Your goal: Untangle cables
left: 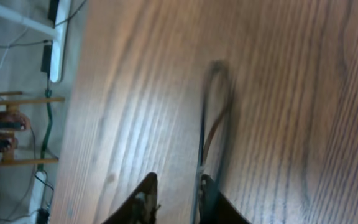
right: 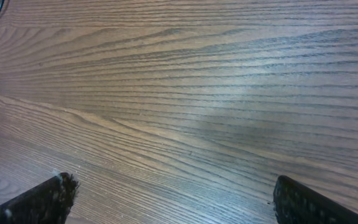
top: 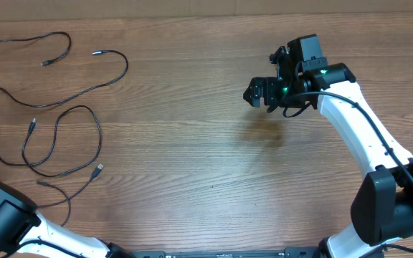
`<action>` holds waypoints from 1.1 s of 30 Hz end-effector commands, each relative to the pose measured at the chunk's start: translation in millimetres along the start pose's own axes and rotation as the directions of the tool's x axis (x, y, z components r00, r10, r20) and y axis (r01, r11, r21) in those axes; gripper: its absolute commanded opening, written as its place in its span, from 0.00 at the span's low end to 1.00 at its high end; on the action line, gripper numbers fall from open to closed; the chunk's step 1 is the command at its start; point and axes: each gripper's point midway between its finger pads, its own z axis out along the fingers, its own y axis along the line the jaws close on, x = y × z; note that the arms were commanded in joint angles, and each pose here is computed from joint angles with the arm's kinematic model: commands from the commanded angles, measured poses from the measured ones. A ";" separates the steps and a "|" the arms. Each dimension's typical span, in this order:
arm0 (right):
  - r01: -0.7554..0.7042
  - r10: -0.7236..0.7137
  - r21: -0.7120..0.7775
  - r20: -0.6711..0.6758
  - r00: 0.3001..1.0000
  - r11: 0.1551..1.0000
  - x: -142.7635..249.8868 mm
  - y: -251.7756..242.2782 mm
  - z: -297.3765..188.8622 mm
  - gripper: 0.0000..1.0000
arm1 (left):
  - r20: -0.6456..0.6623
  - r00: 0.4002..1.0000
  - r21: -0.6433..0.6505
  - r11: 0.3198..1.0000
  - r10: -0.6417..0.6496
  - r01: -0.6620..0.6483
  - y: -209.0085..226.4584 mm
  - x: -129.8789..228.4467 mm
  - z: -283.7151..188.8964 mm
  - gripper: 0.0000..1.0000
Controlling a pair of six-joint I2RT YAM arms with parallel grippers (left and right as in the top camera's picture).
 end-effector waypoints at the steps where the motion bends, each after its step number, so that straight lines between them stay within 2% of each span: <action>1: 0.014 -0.014 -0.003 0.035 0.999 1.000 -7.5 4.1 -10.4 1.00 | -0.071 0.993 0.057 0.994 0.095 -0.091 -13.9 14.2 10.9 0.28; 4: 0.014 -0.014 -0.003 0.035 0.999 1.000 -7.5 4.1 -10.4 1.00 | -0.077 0.991 0.079 0.991 0.110 -0.104 -17.5 15.0 9.9 0.51; 7: 0.014 -0.014 -0.003 0.035 0.999 1.000 -7.6 4.1 -10.4 1.00 | -0.067 0.985 0.087 0.984 0.160 -0.154 -18.4 13.5 9.4 0.55; 9: 0.015 -0.015 -0.003 0.035 0.999 1.000 -7.6 4.1 -10.4 1.00 | -0.063 0.979 0.089 0.978 0.195 -0.189 -18.6 13.2 9.4 0.76; 10: 0.015 -0.014 -0.003 0.035 0.999 1.000 -7.5 4.1 -10.4 1.00 | -0.063 0.978 0.082 0.978 0.198 -0.193 -16.8 13.1 9.1 0.94; 11: 0.014 -0.014 -0.003 0.035 0.999 1.000 -7.6 4.1 -10.4 1.00 | -0.062 0.978 0.072 0.978 0.200 -0.195 -14.7 12.2 8.4 0.99; 15: 0.015 -0.014 -0.003 0.035 0.999 1.000 -7.5 4.1 -10.4 1.00 | -0.035 0.981 0.043 0.981 0.193 -0.191 -8.7 -0.4 -1.0 1.00; 21: 0.014 -0.014 -0.003 0.035 0.999 1.000 -7.6 4.1 -10.4 1.00 | -0.009 0.987 0.094 0.983 0.161 -0.159 -13.2 -22.3 -29.1 1.00; 22: 0.014 -0.014 -0.003 0.035 0.999 1.000 -7.6 4.1 -10.4 1.00 | -0.015 0.987 0.121 0.981 0.158 -0.155 -17.2 -22.7 -33.0 0.95; 26: 0.014 -0.014 -0.003 0.035 0.999 1.000 -7.6 4.1 -10.4 1.00 | -0.062 0.986 0.227 0.964 0.156 -0.139 -33.2 -15.7 -41.4 0.87; 29: 0.014 -0.014 -0.003 0.035 0.999 1.000 -7.6 4.1 -10.4 1.00 | -0.096 0.979 0.216 0.964 0.178 -0.153 -36.3 -4.5 -29.3 0.91; 31: 0.015 -0.014 -0.003 0.035 0.999 1.000 -7.5 4.1 -10.4 1.00 | -0.116 0.975 0.210 0.964 0.189 -0.162 -39.2 0.7 -21.8 0.86; 33: 0.014 -0.014 -0.003 0.035 0.999 1.000 -7.6 4.1 -10.4 1.00 | -0.140 0.969 0.197 0.965 0.204 -0.175 -41.7 7.5 -12.5 0.85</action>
